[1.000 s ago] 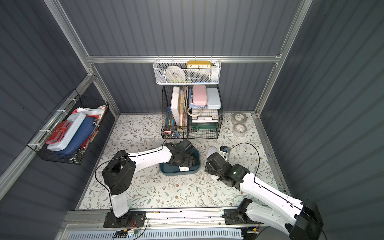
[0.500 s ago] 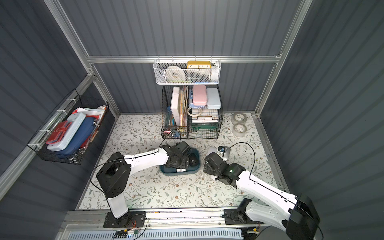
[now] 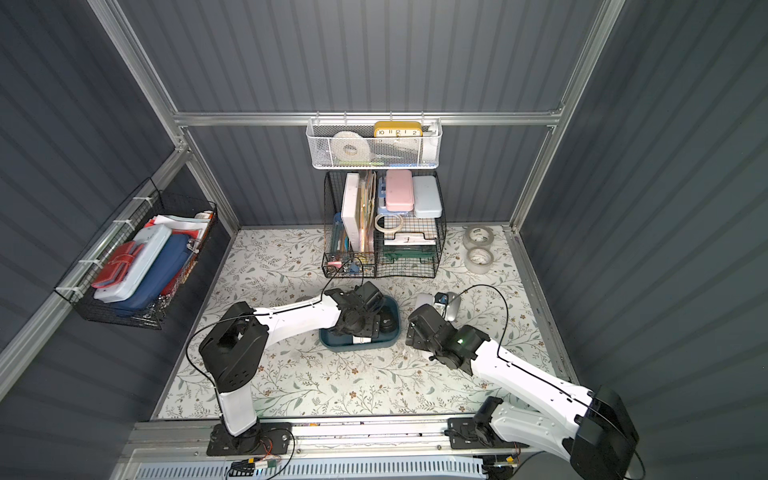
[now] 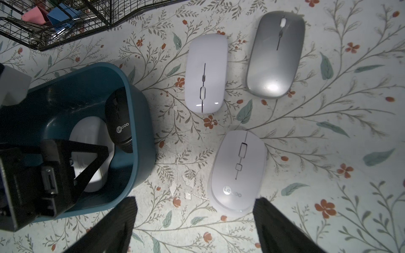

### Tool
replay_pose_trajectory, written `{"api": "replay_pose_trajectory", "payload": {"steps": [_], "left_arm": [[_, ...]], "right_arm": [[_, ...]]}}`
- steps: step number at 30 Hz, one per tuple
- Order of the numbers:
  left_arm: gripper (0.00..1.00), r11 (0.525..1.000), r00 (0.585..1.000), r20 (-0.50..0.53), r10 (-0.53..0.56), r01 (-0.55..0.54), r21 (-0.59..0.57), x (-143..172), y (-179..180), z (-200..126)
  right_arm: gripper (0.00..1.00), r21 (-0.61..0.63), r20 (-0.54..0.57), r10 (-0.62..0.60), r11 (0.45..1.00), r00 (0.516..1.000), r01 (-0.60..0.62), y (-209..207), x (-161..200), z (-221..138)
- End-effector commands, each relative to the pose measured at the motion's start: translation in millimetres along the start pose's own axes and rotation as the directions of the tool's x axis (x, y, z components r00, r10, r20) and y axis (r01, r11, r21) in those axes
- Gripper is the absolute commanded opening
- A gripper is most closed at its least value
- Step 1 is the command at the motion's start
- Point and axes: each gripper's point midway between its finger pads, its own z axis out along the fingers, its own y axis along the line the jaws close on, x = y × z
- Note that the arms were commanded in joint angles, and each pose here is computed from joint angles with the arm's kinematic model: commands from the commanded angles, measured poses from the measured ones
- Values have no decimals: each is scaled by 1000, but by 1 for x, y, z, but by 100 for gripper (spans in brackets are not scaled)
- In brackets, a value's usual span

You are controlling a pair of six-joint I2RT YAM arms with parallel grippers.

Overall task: Take out the mouse from the storage box
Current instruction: Pick up the mouse from the storage box.

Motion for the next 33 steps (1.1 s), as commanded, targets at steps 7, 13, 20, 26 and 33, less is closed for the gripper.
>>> {"api": "replay_pose_trajectory", "payload": {"steps": [7, 13, 20, 26, 33], "left_arm": [[80, 1000, 1000, -18, -25, 25, 1, -5, 4, 14], [72, 999, 999, -21, -37, 36, -4, -4, 12, 18], [64, 999, 999, 14, -31, 32, -23, -10, 17, 8], [62, 999, 998, 65, -19, 20, -27, -18, 19, -9], [62, 1000, 992, 127, -14, 15, -8, -29, 19, -38]], "right_arm": [[89, -22, 16, 6, 1000, 1000, -6, 4, -3, -3], [89, -25, 8, 7, 1000, 1000, -6, 4, 0, -1], [89, -28, 7, 14, 1000, 1000, -13, 3, 1, -2], [89, -28, -1, 13, 1000, 1000, -13, 4, 2, -1], [88, -32, -8, 12, 999, 1000, -13, 6, 3, 1]]}}
